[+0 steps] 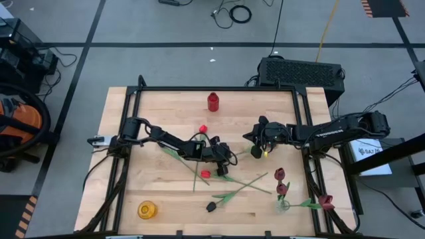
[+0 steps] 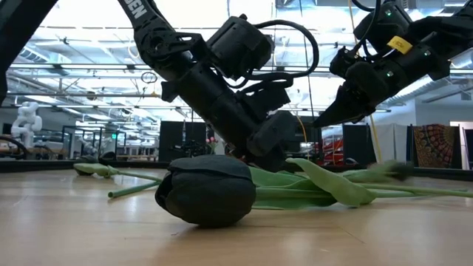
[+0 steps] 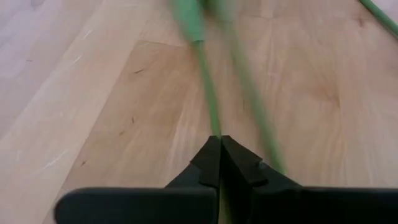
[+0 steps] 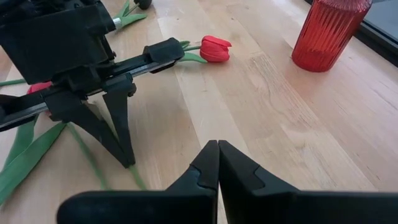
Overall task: Sort flowers into vase by color
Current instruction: Put the top right red flower into the yellow vase
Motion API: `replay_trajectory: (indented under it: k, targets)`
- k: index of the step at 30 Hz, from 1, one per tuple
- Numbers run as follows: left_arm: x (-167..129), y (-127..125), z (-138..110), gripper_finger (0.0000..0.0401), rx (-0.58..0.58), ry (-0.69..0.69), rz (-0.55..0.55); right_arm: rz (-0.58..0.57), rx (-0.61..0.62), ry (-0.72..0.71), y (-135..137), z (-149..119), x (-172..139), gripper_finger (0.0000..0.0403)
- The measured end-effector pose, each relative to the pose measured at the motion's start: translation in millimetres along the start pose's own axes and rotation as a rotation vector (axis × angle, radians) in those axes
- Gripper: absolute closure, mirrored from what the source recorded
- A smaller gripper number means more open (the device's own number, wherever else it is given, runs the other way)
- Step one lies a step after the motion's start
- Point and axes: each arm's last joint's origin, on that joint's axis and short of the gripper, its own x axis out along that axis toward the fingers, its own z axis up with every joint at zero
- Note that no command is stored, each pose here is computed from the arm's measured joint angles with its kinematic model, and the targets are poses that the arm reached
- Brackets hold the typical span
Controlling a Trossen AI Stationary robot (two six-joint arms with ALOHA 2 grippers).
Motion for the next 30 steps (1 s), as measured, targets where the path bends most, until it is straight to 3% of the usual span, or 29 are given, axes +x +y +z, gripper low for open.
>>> replay_trajectory:
  k: [11, 19, 30]
  targets:
    - [-8, 6, 6, 0.0399, 0.002, -0.007, 0.061, 0.007, 0.012, -0.042, 1, 8, 0, 0.0403]
    - [-27, 15, 25, 0.0400, -0.014, -0.030, 0.094, 0.017, 0.015, -0.068, 4, 17, 0, 0.0403]
    - [-49, 17, 35, 0.0401, 0.013, 0.009, 0.103, 0.035, 0.104, -0.147, 5, 25, -1, 0.0403]
